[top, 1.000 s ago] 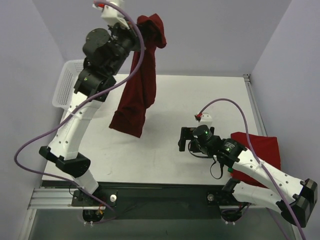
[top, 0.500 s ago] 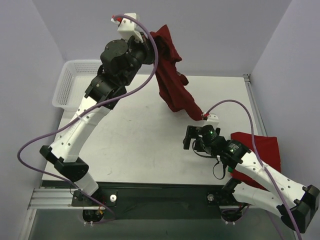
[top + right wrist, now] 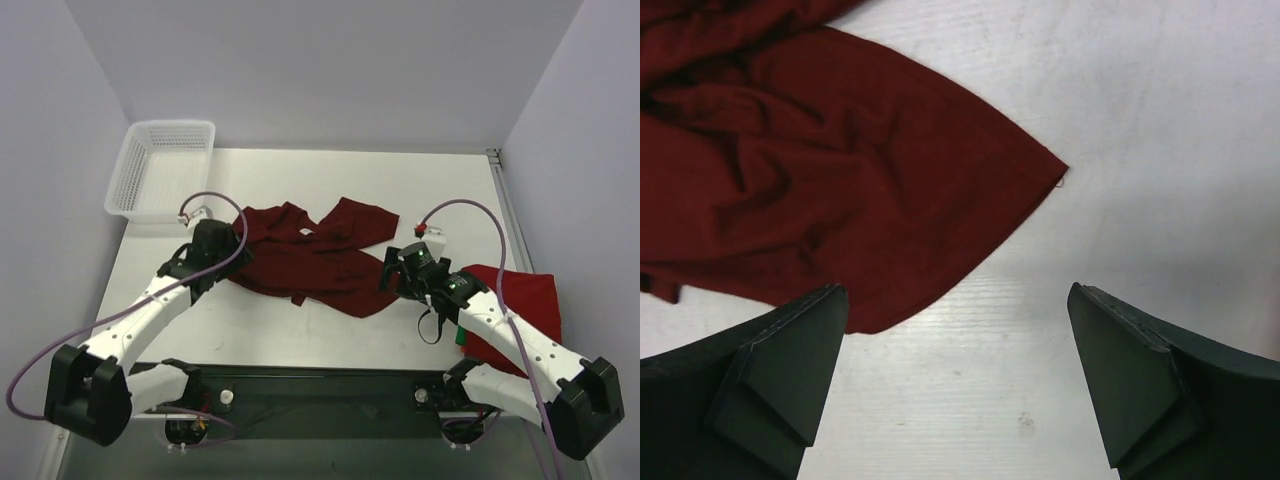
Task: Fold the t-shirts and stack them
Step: Move the tshirt to the center of the board, then flatten out the tshirt
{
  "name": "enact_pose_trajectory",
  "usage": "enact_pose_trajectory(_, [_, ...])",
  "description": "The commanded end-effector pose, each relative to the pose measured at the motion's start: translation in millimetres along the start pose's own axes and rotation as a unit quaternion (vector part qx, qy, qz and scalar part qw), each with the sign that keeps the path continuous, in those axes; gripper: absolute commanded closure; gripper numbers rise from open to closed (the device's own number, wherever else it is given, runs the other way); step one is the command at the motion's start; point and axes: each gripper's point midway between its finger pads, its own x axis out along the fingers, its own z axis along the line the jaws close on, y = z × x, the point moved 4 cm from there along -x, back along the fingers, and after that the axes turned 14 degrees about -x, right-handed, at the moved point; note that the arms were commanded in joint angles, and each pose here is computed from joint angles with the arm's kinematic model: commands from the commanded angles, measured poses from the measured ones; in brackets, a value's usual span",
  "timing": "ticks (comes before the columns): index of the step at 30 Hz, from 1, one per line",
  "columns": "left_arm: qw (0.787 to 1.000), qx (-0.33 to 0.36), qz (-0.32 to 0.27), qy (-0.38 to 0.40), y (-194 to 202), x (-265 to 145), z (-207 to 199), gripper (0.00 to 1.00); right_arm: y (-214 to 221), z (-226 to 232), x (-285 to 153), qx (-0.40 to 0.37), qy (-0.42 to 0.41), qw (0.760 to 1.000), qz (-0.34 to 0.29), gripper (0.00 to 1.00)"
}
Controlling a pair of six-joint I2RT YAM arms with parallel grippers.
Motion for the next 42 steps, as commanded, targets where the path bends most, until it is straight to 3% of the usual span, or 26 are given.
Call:
enact_pose_trajectory(1, [0.997,-0.046,0.009,0.057,7,-28,-13,0.32,8,-6,16,0.005,0.018,1.0,0.02,0.03])
enact_pose_trajectory(6, [0.999,-0.027,0.023,-0.013,37,-28,27,0.36,11,-18,39,0.053,-0.02,0.997,0.056,0.11])
enact_pose_trajectory(12, [0.996,0.037,0.084,-0.011,105,-18,21,0.43,18,-19,66,0.062,-0.036,0.993,0.098,0.21])
enact_pose_trajectory(18, [0.989,0.068,0.125,0.032,140,8,4,0.47,30,-18,83,0.072,-0.031,0.99,0.121,0.25])
enact_pose_trajectory(28, [0.982,0.107,0.152,0.02,175,28,-4,0.5,42,-31,99,0.094,0.018,0.986,0.136,0.41])
enact_pose_trajectory(32, [0.981,0.122,0.149,0.007,181,30,-3,0.55,42,-31,106,0.098,0.02,0.985,0.139,0.45])
enact_pose_trajectory(36, [0.982,0.124,0.146,0.007,182,29,-4,0.66,39,-31,112,0.099,0.022,0.985,0.143,0.6])
enact_pose_trajectory(38, [0.981,0.123,0.146,0.011,183,27,-5,0.8,39,-31,113,0.1,0.023,0.984,0.145,0.67])
enact_pose_trajectory(41, [0.982,0.122,0.145,0.024,181,19,-9,0.88,37,-30,113,0.102,0.022,0.984,0.143,0.83])
enact_pose_trajectory(42, [0.981,0.122,0.145,0.03,179,15,-10,0.9,36,-29,114,0.102,0.022,0.984,0.142,0.93])
